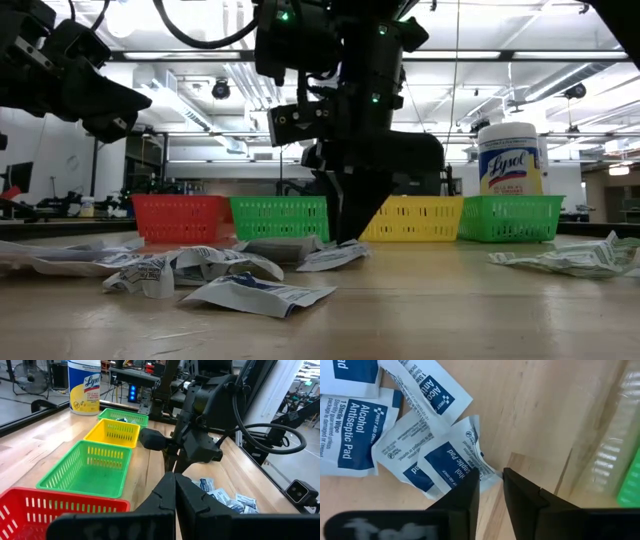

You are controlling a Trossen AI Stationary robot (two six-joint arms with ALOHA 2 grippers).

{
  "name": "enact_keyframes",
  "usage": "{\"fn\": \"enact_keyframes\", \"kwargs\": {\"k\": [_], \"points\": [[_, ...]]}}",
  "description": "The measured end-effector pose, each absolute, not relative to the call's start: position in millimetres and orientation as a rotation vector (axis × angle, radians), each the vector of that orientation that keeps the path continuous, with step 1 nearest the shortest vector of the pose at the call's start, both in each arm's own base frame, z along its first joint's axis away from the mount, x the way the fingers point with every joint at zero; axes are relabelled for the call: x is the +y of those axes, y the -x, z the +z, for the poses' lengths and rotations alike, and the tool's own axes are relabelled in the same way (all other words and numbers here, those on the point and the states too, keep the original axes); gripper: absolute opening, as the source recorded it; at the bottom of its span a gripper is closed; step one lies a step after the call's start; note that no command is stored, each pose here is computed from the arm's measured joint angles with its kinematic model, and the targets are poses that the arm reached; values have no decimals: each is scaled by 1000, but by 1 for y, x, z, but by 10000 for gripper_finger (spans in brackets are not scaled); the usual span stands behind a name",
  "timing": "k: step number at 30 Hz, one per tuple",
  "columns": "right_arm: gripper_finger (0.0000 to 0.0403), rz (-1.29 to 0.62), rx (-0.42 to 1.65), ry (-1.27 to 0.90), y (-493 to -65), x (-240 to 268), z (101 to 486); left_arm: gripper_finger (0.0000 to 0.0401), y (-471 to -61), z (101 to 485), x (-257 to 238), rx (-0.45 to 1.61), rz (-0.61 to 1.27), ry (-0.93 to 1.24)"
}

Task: Pick & Place First Aid Supplies
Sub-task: Put the blue alcohol pad into the right green bin

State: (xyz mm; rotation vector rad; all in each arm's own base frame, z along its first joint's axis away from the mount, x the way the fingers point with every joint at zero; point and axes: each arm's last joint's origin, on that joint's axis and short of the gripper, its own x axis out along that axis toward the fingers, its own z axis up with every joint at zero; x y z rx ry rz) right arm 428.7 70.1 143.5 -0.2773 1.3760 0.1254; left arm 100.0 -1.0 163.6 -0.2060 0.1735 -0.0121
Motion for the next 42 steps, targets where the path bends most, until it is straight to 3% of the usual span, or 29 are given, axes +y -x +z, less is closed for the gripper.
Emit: {"fn": "enact_keyframes", "kwargs": {"k": [20,32,37,42], "points": [[12,115,1382,265,-428,70,146,0,-100,164,-1,173,-12,206],[8,100,1437,253,-420,69,152,0,-100,164,-1,174,-10,206],[8,21,1505,208,-412,68,167,0,-100,164,-1,174,-9,206],[8,-182,1605,159,-401,67,186,0,-100,164,-1,173,-9,206]]}}
